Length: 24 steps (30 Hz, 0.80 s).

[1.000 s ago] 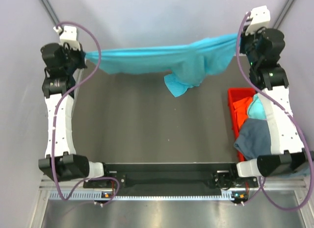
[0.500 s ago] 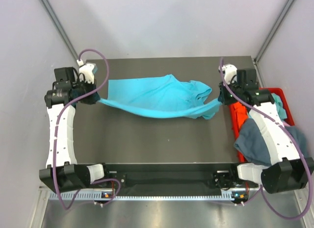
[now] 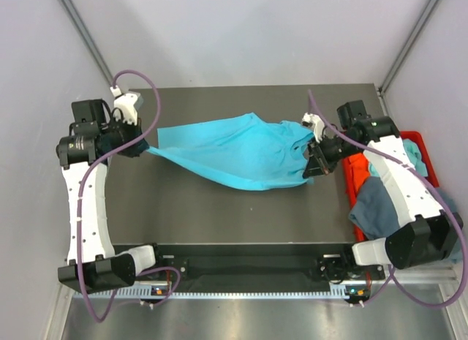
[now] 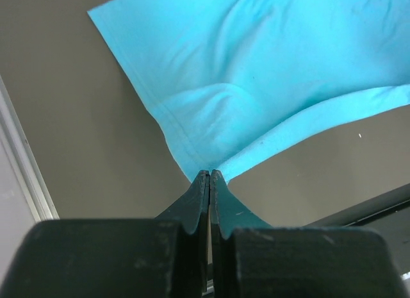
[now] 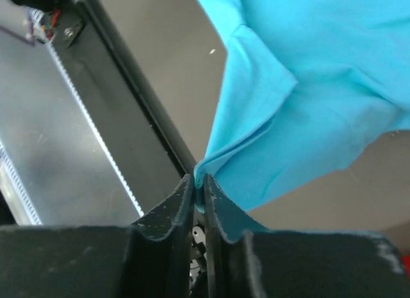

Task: Fold and stack the t-shirts
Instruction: Flatten the tshirt out

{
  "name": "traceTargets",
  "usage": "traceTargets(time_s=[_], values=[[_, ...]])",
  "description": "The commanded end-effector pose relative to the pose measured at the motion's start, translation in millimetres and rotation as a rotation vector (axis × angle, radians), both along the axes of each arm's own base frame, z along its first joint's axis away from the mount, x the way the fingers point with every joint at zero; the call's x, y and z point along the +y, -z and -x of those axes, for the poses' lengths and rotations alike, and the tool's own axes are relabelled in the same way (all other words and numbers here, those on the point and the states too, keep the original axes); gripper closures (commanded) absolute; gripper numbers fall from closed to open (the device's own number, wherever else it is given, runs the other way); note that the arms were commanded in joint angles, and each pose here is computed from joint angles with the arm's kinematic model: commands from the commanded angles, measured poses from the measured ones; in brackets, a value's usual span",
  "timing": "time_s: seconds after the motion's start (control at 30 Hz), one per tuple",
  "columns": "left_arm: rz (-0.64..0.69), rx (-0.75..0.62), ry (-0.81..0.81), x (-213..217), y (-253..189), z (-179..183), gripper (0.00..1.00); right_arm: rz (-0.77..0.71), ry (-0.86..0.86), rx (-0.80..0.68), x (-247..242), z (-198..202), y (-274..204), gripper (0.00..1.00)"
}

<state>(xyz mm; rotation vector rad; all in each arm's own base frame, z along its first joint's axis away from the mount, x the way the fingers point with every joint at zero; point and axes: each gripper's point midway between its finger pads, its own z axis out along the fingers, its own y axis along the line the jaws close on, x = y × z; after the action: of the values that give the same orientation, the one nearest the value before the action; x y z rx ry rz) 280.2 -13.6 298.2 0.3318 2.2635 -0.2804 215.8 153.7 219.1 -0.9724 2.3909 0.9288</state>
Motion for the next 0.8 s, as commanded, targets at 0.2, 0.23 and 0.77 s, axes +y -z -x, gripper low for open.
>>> traceTargets(time_s=[0.2,0.23,0.77], values=[[-0.026,-0.139,0.026,3,-53,-21,1.0,0.038,-0.162,-0.131,1,-27,-46,0.34],[-0.033,-0.176,0.026,3,-68,-25,1.0,0.087,-0.143,-0.196,-4,-46,-49,0.29],[-0.021,-0.116,0.026,7,-51,-41,1.0,0.261,0.358,-0.091,3,-274,114,0.33]])
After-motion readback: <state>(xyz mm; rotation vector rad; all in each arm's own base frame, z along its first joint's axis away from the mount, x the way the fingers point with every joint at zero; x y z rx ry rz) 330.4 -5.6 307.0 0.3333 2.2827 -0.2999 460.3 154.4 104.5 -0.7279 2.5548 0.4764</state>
